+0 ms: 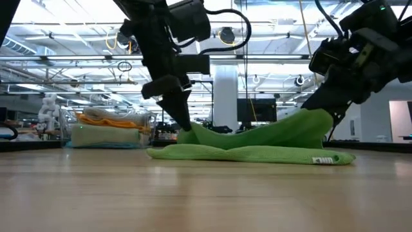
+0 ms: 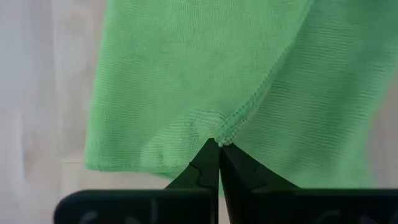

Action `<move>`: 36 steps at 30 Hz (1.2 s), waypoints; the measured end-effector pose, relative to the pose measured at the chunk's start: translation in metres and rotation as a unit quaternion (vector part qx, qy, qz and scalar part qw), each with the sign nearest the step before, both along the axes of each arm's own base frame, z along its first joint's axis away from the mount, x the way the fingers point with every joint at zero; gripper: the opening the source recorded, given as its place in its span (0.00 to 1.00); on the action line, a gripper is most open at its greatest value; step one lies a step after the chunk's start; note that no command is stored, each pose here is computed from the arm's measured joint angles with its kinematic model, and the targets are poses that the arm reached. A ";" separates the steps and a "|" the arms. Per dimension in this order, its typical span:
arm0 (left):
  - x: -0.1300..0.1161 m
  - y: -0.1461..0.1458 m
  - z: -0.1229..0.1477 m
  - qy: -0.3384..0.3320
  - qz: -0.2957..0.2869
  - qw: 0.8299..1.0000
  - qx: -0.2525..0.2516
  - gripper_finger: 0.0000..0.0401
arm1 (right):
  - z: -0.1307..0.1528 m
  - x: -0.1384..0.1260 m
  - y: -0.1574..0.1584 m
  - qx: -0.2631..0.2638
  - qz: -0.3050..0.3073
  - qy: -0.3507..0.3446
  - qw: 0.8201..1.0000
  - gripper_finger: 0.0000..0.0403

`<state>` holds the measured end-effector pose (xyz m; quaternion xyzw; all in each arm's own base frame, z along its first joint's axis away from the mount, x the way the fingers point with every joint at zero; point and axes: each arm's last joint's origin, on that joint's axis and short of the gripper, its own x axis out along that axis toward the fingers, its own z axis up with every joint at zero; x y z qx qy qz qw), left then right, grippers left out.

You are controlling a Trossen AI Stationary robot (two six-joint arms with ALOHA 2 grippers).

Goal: Fold microfiber towels
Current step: Fold the green microfiber cloth

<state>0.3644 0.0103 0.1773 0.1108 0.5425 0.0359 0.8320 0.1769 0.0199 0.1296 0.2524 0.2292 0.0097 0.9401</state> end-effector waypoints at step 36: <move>-0.034 -0.043 0.032 0.031 0.054 0.997 0.042 0.53 | -0.006 -0.001 0.021 0.012 0.074 0.019 0.997 0.43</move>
